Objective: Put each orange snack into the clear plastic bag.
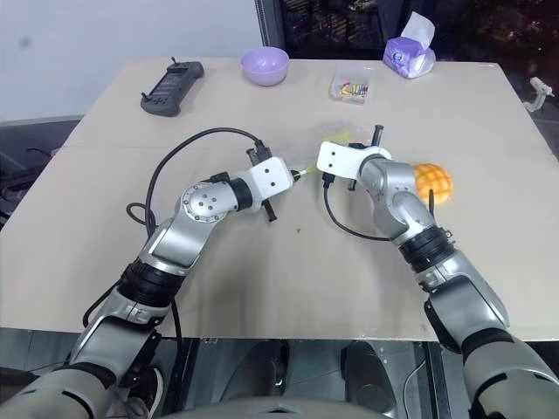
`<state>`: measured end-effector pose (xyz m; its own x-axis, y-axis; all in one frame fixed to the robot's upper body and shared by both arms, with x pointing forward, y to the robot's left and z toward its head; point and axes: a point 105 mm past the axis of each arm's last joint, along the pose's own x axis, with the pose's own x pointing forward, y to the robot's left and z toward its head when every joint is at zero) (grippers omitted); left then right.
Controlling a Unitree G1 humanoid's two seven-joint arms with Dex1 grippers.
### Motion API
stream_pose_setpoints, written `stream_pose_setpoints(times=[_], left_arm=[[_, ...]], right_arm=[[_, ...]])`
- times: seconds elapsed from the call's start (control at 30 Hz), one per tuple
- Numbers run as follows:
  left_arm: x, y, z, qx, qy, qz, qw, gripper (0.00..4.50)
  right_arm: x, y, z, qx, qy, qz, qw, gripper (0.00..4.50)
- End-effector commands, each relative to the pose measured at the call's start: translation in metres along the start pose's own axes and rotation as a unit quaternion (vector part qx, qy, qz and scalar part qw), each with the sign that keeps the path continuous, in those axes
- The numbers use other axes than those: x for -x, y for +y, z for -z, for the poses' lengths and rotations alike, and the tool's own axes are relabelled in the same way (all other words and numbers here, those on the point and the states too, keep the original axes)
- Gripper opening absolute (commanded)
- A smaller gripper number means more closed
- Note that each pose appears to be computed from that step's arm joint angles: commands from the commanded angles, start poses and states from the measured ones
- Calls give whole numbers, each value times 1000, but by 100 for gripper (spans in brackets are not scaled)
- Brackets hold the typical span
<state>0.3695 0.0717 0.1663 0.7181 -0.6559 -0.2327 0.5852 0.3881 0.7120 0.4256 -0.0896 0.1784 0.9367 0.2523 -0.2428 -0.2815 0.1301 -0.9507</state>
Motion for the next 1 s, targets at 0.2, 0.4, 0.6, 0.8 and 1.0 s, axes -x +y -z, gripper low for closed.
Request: stream_pose_setpoints(times=[0.2,0.4,0.6,0.8,1.0], left_arm=[[1,15,-5,-42,-9,-37,998,5],[2,13,5,-60,4,-41,997,5],[6,12,4,-8,-13,-45,999,161],[3,4,6,9,-8,-32,999,222],[3,13,-4,21,-29,-53,998,222]], right_arm=[[8,-10,-8,10,-16,20,1000,0],[9,-10,-11,11,-19,20,1000,0],[9,-10,-12,10,-21,20,1000,0],[9,-10,-12,10,-19,20,1000,0],[9,-8,-10,10,-17,18,1000,0]])
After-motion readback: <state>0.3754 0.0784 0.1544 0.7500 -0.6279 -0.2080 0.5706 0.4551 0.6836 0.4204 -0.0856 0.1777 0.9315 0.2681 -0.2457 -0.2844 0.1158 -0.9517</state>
